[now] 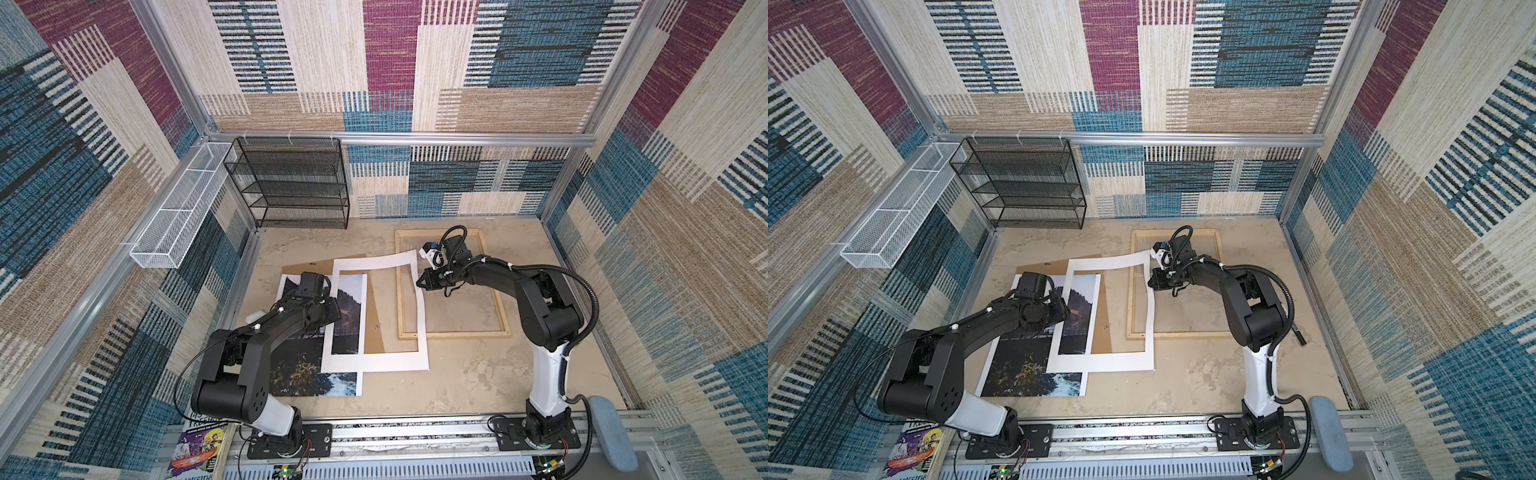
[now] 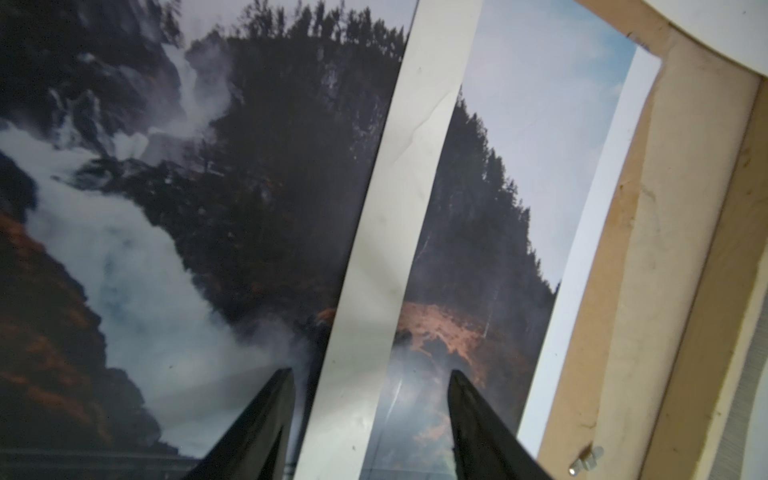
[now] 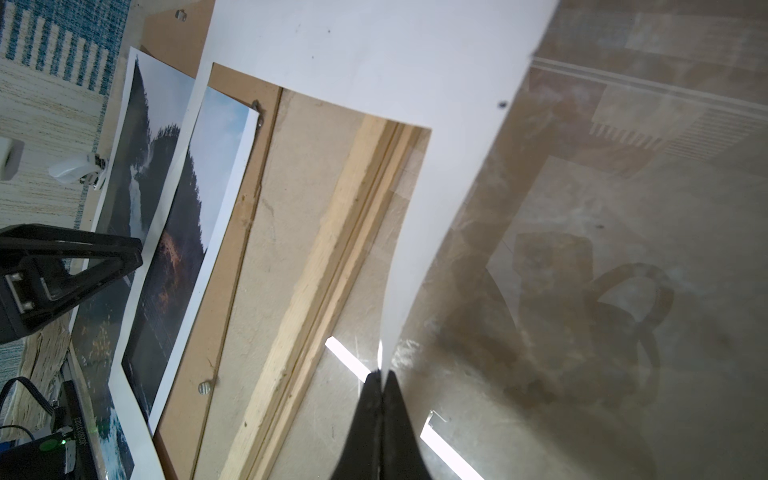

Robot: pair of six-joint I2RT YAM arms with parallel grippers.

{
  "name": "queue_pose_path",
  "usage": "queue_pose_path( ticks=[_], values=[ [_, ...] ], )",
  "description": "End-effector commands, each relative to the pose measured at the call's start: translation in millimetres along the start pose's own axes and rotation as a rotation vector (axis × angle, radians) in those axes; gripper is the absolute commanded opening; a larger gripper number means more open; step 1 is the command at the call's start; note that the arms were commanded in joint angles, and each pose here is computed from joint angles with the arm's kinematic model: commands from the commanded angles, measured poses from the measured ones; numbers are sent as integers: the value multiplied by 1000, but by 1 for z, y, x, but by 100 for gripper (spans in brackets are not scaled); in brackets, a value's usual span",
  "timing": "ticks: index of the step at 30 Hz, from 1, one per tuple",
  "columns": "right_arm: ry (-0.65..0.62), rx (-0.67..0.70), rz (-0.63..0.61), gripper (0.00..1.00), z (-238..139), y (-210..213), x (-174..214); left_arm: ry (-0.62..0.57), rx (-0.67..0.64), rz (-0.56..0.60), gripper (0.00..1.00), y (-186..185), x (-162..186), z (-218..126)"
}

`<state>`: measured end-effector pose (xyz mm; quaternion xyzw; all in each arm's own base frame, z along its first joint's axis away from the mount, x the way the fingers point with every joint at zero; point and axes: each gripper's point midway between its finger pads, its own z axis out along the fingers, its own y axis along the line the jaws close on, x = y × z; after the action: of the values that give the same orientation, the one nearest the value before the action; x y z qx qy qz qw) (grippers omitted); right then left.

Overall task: Put the photo into the frame
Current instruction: 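Carry the white mat over the wooden frame with both grippers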

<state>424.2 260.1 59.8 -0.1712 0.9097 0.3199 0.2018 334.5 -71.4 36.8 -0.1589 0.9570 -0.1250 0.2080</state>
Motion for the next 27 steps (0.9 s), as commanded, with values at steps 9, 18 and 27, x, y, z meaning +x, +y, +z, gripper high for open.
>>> queue_pose_path(
  ticks=[9, 18, 27],
  values=[
    [-20, 5, -26, 2, -3, 2, -6, -3, 75, 11, 61, -16, -6, -2],
    [-27, 0, -24, 2, -4, 3, -5, -10, 114, 6, 60, -23, -8, -8],
    [-34, 1, -24, 2, -5, 3, -8, -83, 179, 36, 55, -35, -17, -31]
  ],
)
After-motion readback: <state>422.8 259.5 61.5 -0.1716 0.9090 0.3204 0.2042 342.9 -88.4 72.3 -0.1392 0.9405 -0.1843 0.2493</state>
